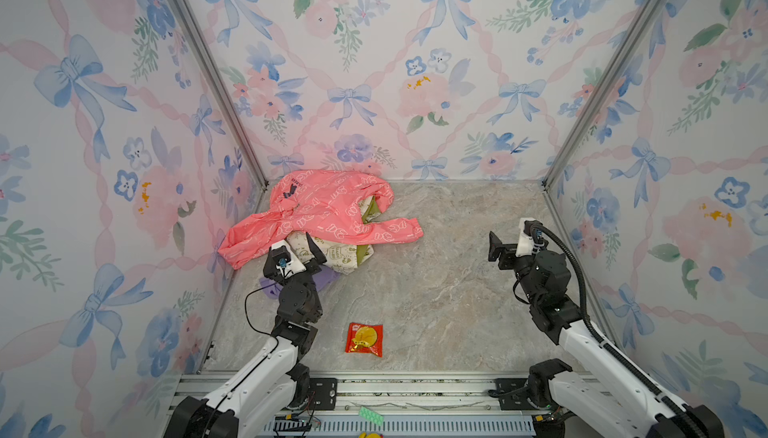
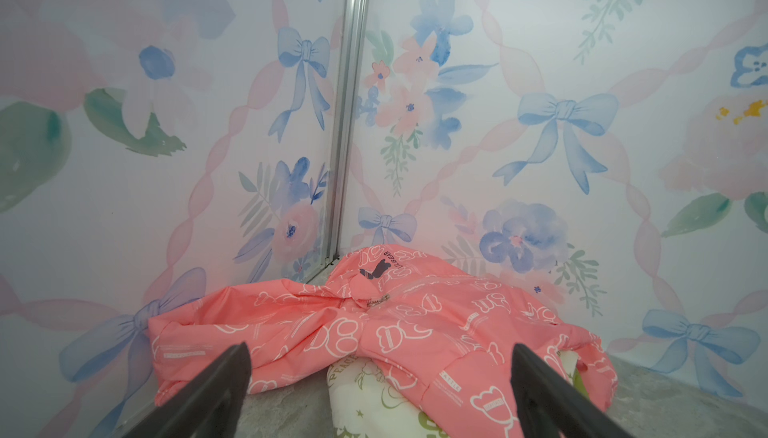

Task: Pick out a specific cloth from the pile
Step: 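Close the left gripper on the purple shirt while the right gripper approaches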

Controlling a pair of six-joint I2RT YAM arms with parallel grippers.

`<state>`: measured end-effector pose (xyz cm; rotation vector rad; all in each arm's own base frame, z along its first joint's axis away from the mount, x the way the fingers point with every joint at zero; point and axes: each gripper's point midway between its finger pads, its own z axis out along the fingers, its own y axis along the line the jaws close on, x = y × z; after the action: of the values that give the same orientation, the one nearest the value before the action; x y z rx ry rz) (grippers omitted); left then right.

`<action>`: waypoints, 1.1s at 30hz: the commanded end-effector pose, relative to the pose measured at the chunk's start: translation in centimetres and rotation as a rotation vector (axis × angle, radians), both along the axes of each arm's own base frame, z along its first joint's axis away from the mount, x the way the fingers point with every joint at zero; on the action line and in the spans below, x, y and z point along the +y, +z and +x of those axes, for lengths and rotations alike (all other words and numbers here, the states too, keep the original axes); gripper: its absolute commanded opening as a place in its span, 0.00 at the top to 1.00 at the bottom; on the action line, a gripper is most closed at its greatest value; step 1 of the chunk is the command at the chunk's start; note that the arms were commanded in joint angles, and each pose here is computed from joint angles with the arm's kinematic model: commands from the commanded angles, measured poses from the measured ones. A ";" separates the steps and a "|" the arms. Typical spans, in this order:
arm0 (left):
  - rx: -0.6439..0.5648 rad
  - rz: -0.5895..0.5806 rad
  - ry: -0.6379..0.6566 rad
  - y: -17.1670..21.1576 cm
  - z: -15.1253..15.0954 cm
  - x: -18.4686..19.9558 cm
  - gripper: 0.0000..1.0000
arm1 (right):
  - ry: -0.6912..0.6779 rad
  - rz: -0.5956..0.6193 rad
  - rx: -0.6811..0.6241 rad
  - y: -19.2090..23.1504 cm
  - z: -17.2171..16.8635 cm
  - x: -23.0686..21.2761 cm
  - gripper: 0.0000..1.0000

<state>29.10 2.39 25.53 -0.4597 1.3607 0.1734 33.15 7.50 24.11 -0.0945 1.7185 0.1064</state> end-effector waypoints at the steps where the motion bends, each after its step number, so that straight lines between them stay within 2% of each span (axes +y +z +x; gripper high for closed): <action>1: 0.119 -0.142 0.034 -3.2 -0.9 1.0 0.02 | 0.152 0.018 0.040 0.3 -1.4 3.4 0.03; 4: 0.097 -0.255 -0.003 -3.6 -1.7 1.0 0.02 | 0.261 0.038 0.026 1.1 -2.2 6.3 0.03; 9: 0.118 -0.423 0.040 -5.8 -2.9 1.8 0.13 | 0.425 -0.015 0.037 0.1 -3.7 12.1 0.03; 13: 0.198 -0.468 0.119 -7.7 -3.3 2.4 0.16 | 0.549 -0.080 0.020 -1.6 -5.5 16.4 0.03; 15: 0.249 -0.472 0.134 -8.9 -3.2 2.3 0.22 | 0.591 -0.123 0.003 -2.6 -6.4 18.0 0.03; 16: 0.268 -0.481 0.141 -9.4 -3.2 2.3 0.22 | 0.607 -0.143 -0.010 -3.0 -6.8 18.7 0.03; 20: 0.312 -0.499 0.169 -11.0 -3.2 2.5 0.23 | 0.611 -0.145 -0.032 -4.4 -7.4 20.0 0.03; 22: 0.336 -0.510 0.185 -11.9 -3.2 2.7 0.33 | 0.617 -0.145 -0.027 -5.3 -7.3 20.4 0.03; 28: 0.432 -0.545 0.247 -15.0 -3.2 3.6 0.36 | 0.609 -0.261 -0.018 -7.7 -7.2 21.7 0.03; 33: 0.496 -0.572 0.297 -17.0 -3.4 4.5 0.41 | 0.614 -0.304 -0.033 -7.9 -7.6 22.3 0.03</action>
<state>25.71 6.73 9.20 -1.1157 1.8051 0.1545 25.19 29.51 14.71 -0.8649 1.6706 0.3283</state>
